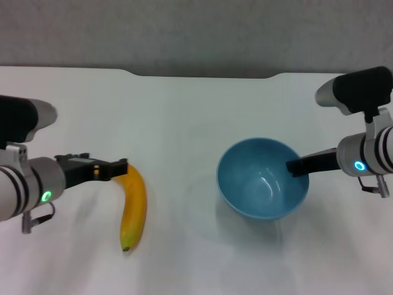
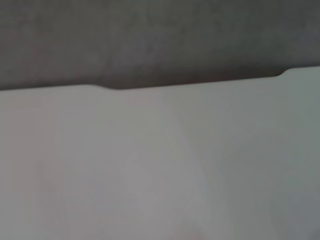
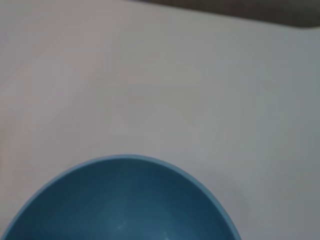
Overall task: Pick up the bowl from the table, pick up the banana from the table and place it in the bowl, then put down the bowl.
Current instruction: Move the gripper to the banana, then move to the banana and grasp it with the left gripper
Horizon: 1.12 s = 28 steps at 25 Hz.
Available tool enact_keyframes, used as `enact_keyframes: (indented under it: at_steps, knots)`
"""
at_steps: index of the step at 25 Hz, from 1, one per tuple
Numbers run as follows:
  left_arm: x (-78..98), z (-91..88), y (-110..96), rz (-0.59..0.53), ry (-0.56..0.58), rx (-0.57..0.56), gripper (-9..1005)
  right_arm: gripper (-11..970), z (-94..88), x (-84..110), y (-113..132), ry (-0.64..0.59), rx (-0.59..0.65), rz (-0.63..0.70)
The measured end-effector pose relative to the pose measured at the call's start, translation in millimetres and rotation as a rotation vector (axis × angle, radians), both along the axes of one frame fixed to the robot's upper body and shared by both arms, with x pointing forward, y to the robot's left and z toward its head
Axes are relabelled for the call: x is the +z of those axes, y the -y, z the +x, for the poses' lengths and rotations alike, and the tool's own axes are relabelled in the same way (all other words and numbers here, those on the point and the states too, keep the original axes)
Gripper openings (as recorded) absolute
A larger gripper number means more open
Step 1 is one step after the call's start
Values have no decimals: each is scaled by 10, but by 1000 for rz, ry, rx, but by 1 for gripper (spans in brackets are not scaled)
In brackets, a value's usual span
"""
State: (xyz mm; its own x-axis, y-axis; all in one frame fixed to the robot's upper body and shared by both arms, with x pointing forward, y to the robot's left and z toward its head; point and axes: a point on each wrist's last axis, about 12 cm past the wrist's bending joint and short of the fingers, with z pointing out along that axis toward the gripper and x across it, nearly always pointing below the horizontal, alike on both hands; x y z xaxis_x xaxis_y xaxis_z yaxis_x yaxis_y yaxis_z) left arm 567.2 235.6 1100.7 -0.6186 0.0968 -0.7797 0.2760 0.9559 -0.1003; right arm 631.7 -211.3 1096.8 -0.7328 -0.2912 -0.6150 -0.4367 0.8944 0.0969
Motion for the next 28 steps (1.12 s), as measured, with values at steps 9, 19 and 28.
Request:
enact_keyframes:
  at_steps: [9,19,28]
  knots:
    - [-33,-49,144,-44,-35,-28,828,33,-50,111,42,50,-9,26]
    - [-167,43,208,-129,-111,58,816,41,-86,168,66,77,-15,34]
    - [-370,57,287,-131,-154,69,806,47,-93,177,48,83,-11,39]
